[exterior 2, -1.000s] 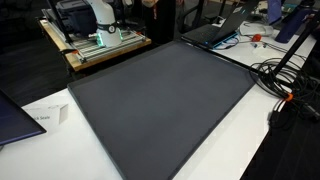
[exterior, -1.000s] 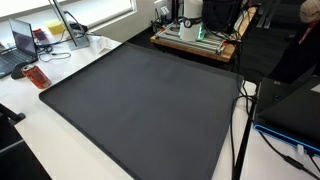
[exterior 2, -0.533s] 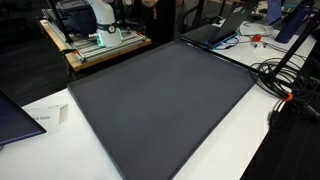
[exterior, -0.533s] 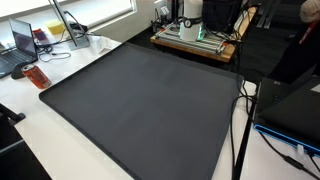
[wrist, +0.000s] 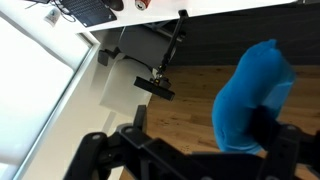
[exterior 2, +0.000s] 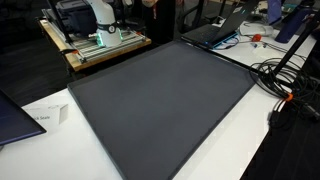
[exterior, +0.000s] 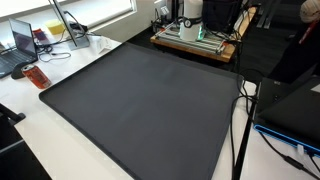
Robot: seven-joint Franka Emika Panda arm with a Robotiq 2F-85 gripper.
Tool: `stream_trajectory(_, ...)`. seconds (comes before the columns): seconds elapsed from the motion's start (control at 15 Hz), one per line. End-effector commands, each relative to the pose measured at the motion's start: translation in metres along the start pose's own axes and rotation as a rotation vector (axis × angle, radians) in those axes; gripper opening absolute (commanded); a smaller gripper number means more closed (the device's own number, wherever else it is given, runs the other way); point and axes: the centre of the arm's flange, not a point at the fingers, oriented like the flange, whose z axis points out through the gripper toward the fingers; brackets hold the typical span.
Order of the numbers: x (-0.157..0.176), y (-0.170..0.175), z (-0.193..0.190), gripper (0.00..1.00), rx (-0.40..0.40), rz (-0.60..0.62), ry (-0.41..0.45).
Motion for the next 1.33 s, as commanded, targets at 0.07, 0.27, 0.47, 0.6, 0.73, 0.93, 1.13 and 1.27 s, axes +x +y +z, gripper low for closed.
stream_trajectory(0.07,0.015,0.004,0.017,1.00,0.010,0.010,-0.077)
stream_trajectory(0.27,0.018,0.006,0.027,1.00,0.050,0.003,-0.127)
stream_trajectory(0.47,0.020,0.010,0.032,1.00,0.123,0.001,-0.184)
stream_trajectory(0.6,0.021,0.013,0.034,1.00,0.174,-0.006,-0.203)
stream_trajectory(0.73,0.012,0.008,0.040,1.00,0.141,-0.003,-0.181)
stream_trajectory(0.93,0.013,0.010,0.041,1.00,0.149,-0.007,-0.185)
stream_trajectory(1.13,0.013,0.009,0.041,1.00,0.151,-0.009,-0.185)
stream_trajectory(1.27,0.013,0.009,0.040,1.00,0.152,-0.009,-0.185)
